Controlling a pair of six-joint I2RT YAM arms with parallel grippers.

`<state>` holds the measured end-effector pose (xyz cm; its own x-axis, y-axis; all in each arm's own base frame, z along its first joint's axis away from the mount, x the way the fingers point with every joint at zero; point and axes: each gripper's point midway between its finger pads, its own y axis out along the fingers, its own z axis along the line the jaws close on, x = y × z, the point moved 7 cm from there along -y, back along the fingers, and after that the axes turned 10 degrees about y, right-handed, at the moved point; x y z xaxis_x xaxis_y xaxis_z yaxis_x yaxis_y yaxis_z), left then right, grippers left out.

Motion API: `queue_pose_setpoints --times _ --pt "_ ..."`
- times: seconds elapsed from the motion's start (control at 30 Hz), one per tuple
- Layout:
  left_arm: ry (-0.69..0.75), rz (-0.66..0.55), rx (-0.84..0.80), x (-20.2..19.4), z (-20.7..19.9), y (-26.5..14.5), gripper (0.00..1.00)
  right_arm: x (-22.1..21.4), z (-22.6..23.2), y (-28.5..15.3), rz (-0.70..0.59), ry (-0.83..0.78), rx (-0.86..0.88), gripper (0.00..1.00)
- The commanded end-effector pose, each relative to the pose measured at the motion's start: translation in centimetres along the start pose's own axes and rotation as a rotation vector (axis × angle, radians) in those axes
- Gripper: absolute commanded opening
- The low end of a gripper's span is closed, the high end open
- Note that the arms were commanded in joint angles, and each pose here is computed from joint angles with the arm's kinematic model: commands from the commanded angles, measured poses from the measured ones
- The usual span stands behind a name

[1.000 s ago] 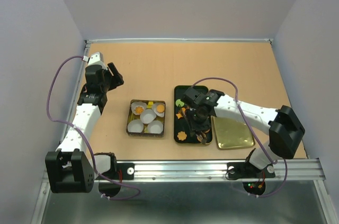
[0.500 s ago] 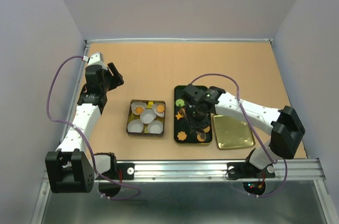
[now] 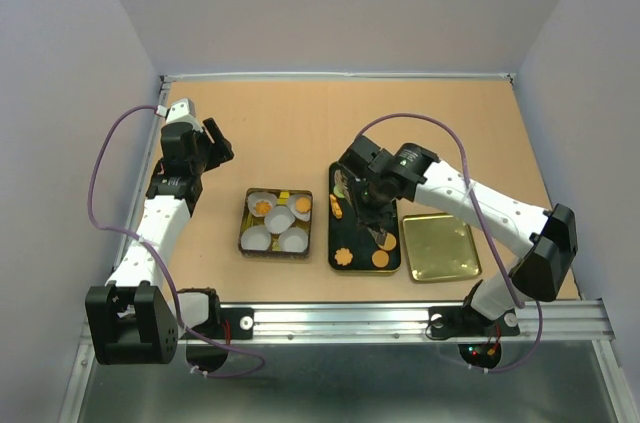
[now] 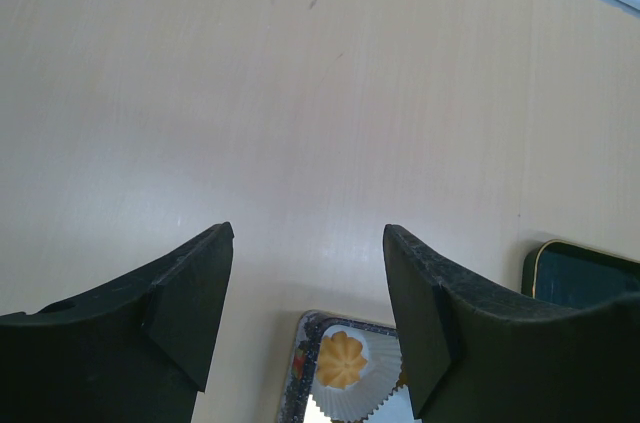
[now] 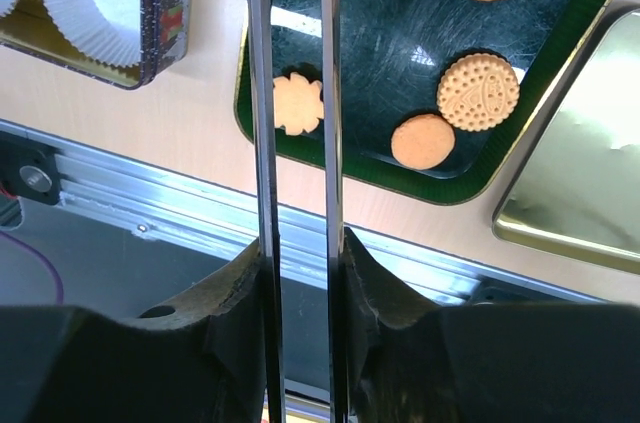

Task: Pack the cookies

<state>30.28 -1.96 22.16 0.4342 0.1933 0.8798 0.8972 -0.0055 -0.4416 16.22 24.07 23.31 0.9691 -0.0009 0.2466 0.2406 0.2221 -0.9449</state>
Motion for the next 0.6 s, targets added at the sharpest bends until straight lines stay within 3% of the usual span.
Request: queue_pose_setpoints --times 0.0,0.57 --pt "0.009 -0.043 -0.007 0.4 -0.1 -0.4 0.72 0.8 1.0 -3.2 -0.069 -0.010 0.075 0.30" --pt "0.012 -0.032 -0.009 0.2 -0.2 -0.1 0.72 -2.1 -2.4 1.9 0.013 -0.001 -0.062 0.49"
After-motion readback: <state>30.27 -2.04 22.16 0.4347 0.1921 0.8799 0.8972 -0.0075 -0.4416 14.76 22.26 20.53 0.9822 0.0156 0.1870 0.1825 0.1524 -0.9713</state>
